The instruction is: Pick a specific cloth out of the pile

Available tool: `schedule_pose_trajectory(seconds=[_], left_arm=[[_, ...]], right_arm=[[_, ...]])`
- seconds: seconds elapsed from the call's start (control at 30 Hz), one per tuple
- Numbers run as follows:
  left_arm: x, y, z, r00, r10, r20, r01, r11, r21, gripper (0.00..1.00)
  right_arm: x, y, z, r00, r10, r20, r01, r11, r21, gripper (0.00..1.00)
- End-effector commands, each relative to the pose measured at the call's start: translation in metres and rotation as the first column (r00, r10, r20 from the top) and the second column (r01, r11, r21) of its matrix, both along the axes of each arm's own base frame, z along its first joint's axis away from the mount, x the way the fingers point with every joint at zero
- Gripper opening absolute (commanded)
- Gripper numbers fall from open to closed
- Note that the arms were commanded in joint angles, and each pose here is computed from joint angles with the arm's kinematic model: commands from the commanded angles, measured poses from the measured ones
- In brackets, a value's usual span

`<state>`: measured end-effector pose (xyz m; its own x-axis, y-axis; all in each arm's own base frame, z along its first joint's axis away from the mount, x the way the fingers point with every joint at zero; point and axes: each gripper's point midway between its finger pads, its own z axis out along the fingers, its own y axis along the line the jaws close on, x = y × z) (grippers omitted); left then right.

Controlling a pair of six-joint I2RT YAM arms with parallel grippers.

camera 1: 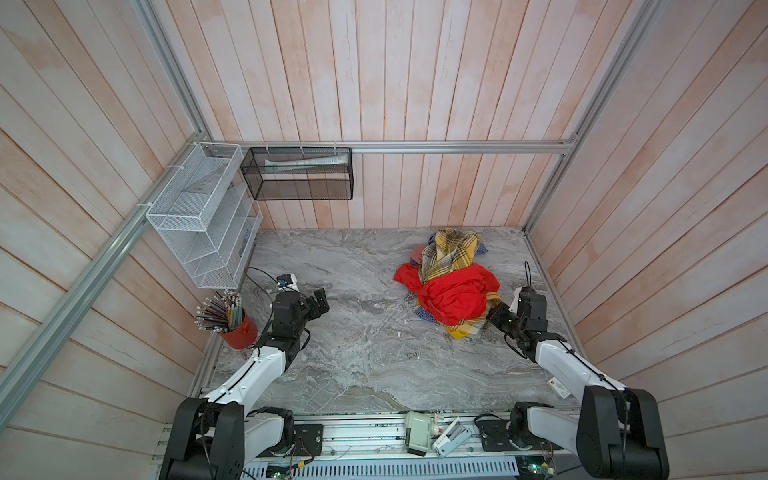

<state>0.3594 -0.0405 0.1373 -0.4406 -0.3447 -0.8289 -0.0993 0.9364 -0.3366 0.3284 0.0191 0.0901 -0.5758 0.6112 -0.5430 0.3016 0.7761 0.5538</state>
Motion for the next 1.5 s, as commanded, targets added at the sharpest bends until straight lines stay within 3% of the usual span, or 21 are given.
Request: schedule_pose_trajectory(seconds=[0.0,0.53,0.67,0.83,1.03,1.1,1.2,1.33,1.47], left_arm=[[0.003,-0.002,0.014,1.000,0.004,0.028,-0.004,1.000,-0.009,1.00],[0.002,-0.006,0.019,0.999,-0.003,0.039,0.003,1.000,0.004,1.00],[0.003,-0.008,0.018,0.999,-0.006,0.038,0.005,1.000,0.011,1.00],[0.002,-0.011,0.014,1.000,-0.008,0.025,0.007,1.000,0.020,1.00],[0.002,-0.010,0.010,1.000,-0.003,0.012,0.003,0.999,0.034,1.00],[0.002,-0.010,0.010,1.000,-0.005,0.012,0.005,0.999,0.039,1.00],[0.003,-0.009,0.011,1.000,-0.005,0.012,0.004,0.999,0.048,1.00],[0.004,-0.009,0.008,1.000,-0.002,0.006,0.002,0.998,0.055,1.00],[0.006,-0.010,0.006,1.000,-0.006,0.001,0.006,0.998,0.057,1.00]], right_arm=[[0.002,-0.005,0.023,0.998,-0.020,0.066,0.021,1.000,-0.007,0.00],[-0.007,-0.021,0.156,0.939,-0.065,0.337,0.101,0.991,-0.088,0.00],[-0.005,-0.018,0.173,0.929,-0.047,0.366,0.084,0.993,-0.087,0.00],[-0.005,-0.016,0.149,0.948,-0.044,0.316,0.072,0.994,-0.080,0.00],[-0.014,-0.017,0.077,0.985,-0.066,0.159,0.078,0.995,-0.069,0.00],[-0.016,-0.018,0.064,0.990,-0.076,0.122,0.085,0.994,-0.071,0.15],[-0.015,-0.022,0.069,0.991,-0.077,0.109,0.089,0.990,-0.108,0.49],[-0.009,-0.033,0.109,0.984,-0.082,0.160,0.112,0.976,-0.189,0.64],[-0.002,-0.026,0.147,0.976,-0.043,0.214,0.096,0.965,-0.242,0.68]])
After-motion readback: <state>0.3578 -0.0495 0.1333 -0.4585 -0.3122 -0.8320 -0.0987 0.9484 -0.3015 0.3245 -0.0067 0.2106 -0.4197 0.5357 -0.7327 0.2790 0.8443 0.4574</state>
